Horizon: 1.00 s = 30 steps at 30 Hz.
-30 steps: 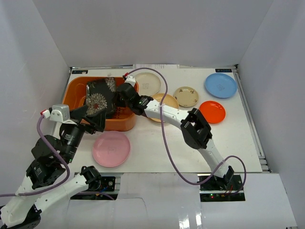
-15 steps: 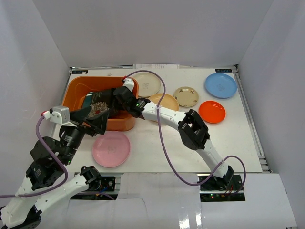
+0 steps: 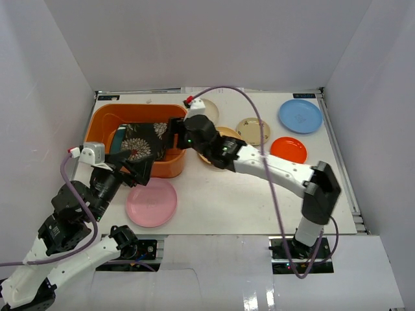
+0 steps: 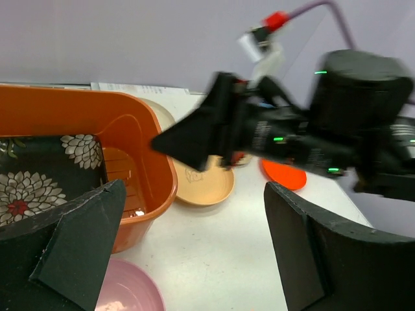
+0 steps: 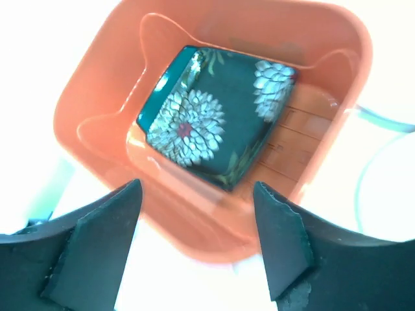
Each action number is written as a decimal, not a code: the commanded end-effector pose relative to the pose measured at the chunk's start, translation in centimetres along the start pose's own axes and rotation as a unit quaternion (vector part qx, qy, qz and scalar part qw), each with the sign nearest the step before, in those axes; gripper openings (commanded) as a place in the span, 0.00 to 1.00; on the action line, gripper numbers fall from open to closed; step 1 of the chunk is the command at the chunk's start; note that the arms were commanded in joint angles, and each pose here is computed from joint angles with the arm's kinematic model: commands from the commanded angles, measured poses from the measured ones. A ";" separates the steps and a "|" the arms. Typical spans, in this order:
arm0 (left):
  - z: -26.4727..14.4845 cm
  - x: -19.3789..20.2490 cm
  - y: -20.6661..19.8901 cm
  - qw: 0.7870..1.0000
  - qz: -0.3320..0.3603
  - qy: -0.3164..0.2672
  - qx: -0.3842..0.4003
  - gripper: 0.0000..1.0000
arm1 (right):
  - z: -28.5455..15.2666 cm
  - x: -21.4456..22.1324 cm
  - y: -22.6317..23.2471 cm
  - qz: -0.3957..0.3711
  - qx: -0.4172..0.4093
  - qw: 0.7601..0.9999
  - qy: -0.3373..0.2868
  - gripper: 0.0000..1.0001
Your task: Place the plates into the plastic bin on the countertop
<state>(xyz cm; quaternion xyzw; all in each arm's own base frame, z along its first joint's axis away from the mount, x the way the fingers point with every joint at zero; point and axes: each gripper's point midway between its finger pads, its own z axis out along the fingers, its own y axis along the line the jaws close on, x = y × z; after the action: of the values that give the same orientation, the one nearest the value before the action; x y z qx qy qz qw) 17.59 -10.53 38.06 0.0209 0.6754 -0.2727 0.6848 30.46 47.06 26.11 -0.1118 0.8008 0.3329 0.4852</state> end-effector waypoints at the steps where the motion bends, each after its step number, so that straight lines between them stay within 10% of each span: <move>1: 0.4 1.3 0.1 1.000 0.010 0.026 -0.007 0.98 | -5.1 1.3 -1.5 -0.011 -0.033 0.999 0.001 0.64; 4: 0.8 2.3 0.5 0.999 0.024 0.041 -0.016 0.98 | -7.5 6.6 -2.2 0.002 -0.045 0.997 0.061 0.41; 9: 1.8 3.7 0.9 0.996 0.041 0.063 -0.038 0.98 | -8.9 16.1 -1.5 0.013 -0.039 0.992 0.123 0.74; 18: 2.4 5.3 0.2 0.994 0.024 0.098 -0.032 0.98 | -3.9 22.7 -0.4 0.042 -0.018 0.986 0.161 0.70; 26: 2.0 6.7 0.1 0.991 0.013 0.132 -0.034 0.98 | -4.3 23.5 -2.8 0.054 0.025 0.987 0.151 0.10; 30: 2.6 8.6 -1.0 0.986 0.016 0.168 -0.012 0.92 | -9.7 20.9 -5.9 0.059 0.048 0.988 0.133 0.08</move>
<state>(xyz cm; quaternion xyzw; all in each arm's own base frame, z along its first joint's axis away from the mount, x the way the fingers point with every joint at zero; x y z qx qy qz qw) 19.28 -13.95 31.40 0.0478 0.7694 -0.2341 0.5923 15.51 42.69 4.93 -0.1297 0.8894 0.2990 0.3205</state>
